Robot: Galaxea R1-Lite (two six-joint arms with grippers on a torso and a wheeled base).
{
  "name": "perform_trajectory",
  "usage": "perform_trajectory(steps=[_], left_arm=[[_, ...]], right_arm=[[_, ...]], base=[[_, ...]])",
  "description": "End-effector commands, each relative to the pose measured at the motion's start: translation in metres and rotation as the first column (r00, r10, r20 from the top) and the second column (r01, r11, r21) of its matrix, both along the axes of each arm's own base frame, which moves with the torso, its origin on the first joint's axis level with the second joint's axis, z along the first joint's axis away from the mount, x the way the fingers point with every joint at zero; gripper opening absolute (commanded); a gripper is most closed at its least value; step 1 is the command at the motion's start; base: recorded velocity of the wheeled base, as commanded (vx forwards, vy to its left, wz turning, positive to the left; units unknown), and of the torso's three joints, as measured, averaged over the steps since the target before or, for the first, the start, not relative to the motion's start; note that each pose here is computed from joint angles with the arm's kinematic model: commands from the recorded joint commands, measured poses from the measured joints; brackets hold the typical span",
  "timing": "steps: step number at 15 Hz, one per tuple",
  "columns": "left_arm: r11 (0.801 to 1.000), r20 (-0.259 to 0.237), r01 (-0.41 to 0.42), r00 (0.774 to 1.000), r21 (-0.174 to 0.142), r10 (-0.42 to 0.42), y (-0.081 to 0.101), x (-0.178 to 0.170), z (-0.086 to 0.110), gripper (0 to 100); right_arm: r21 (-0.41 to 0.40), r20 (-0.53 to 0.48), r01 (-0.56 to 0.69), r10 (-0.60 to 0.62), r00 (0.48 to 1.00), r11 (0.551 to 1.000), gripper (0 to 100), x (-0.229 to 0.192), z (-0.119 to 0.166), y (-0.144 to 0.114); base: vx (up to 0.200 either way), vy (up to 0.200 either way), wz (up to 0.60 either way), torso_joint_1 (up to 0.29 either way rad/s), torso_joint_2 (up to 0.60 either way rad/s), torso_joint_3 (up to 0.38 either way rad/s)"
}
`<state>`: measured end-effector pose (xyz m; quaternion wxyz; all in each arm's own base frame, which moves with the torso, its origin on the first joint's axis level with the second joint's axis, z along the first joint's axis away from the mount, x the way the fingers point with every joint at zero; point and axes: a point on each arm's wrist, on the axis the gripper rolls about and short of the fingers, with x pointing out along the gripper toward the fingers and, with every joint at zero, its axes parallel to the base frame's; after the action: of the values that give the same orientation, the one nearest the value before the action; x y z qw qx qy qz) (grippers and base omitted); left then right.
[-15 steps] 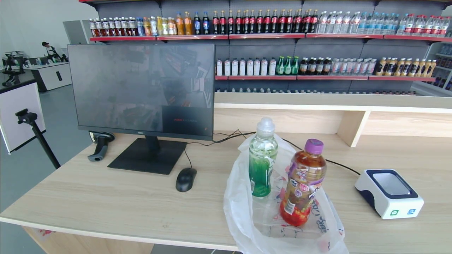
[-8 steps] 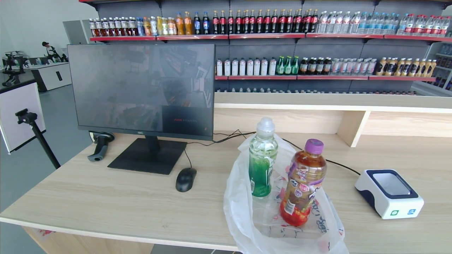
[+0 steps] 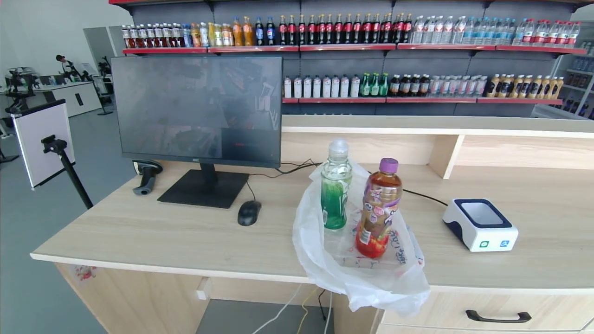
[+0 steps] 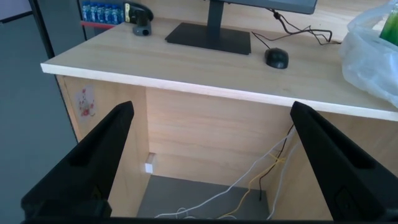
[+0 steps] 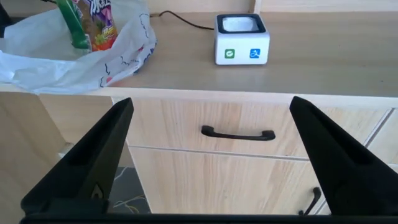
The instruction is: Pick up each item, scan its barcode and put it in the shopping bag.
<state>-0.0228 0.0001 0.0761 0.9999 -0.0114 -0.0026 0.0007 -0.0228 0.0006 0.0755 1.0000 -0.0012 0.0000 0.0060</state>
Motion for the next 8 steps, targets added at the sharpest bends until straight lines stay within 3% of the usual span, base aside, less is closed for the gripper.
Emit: perform_trajectory(steps=[1, 5, 8], left_arm=[[1.0, 0.001, 0.0, 1.0, 0.0, 0.0, 0.0, 0.0, 0.0001, 100], [1.0, -0.001, 0.001, 1.0, 0.009, -0.001, 0.0, 0.0, -0.0001, 100], [1.0, -0.002, 0.003, 1.0, 0.018, -0.003, -0.0001, 0.0, -0.0003, 100]], right_arm=[[-0.001, 0.0, 0.0, 0.0, 1.0, 1.0, 100, 0.0, 0.0, 0.0], [0.001, 0.0, 0.0, 0.0, 1.0, 1.0, 100, 0.0, 0.0, 0.0], [0.001, 0.0, 0.0, 0.0, 1.0, 1.0, 100, 0.0, 0.0, 0.0]], base=[[-0.2, 0.0, 0.0, -0.002, 0.01, 0.002], [-0.2, 0.0, 0.0, 0.004, 0.0, 0.001], [0.0, 0.0, 0.0, 0.0, 0.0, 0.0]])
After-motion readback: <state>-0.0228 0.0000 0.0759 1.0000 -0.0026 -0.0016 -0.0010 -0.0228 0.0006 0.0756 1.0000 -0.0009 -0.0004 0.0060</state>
